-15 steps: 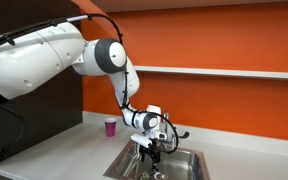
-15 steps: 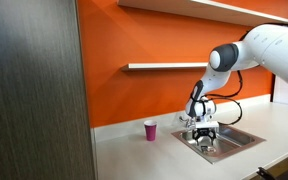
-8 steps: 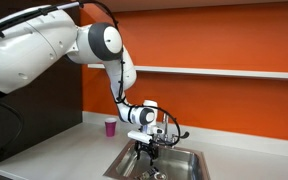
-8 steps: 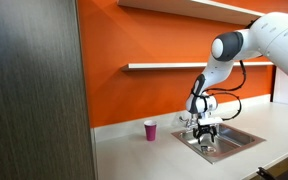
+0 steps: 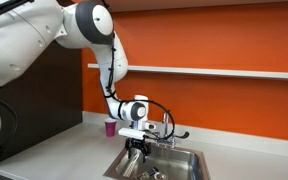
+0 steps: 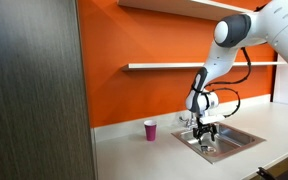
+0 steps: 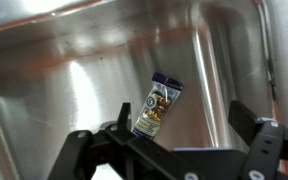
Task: Put the packet in the sink
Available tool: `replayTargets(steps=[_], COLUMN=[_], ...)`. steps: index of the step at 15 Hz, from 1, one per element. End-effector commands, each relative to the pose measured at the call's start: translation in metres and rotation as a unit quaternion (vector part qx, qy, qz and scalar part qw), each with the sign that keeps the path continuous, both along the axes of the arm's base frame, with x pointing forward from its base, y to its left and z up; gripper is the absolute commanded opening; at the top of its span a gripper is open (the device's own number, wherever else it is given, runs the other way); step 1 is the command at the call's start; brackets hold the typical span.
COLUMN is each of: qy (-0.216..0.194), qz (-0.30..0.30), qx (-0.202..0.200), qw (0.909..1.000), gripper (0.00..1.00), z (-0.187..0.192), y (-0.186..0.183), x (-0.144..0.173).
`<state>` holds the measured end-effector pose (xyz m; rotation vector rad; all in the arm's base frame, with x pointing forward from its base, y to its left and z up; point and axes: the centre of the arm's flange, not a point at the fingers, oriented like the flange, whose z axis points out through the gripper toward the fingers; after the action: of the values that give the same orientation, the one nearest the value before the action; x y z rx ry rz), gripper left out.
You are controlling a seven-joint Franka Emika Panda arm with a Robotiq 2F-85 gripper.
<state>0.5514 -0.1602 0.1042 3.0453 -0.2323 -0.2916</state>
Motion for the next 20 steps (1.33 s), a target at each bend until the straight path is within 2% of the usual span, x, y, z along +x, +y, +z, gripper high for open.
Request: replayTargets(steps=[1,7,12,20], qy=[-0.009,-0.023,-0.036,-0.040], qz=[0.017,0.035,0.040,0.032], qx=[0.002,0.012,0.005,0.004], qw=[0.9998,0.9991,0.9985,0.9987], gripper=[1.00,1.00,1.00,1.00], z=[0.034,0.053,0.069,0.081], y=[0.027,0.067,0.093,0.118], x=[-0.039,-0.085,-0.116,-0.156])
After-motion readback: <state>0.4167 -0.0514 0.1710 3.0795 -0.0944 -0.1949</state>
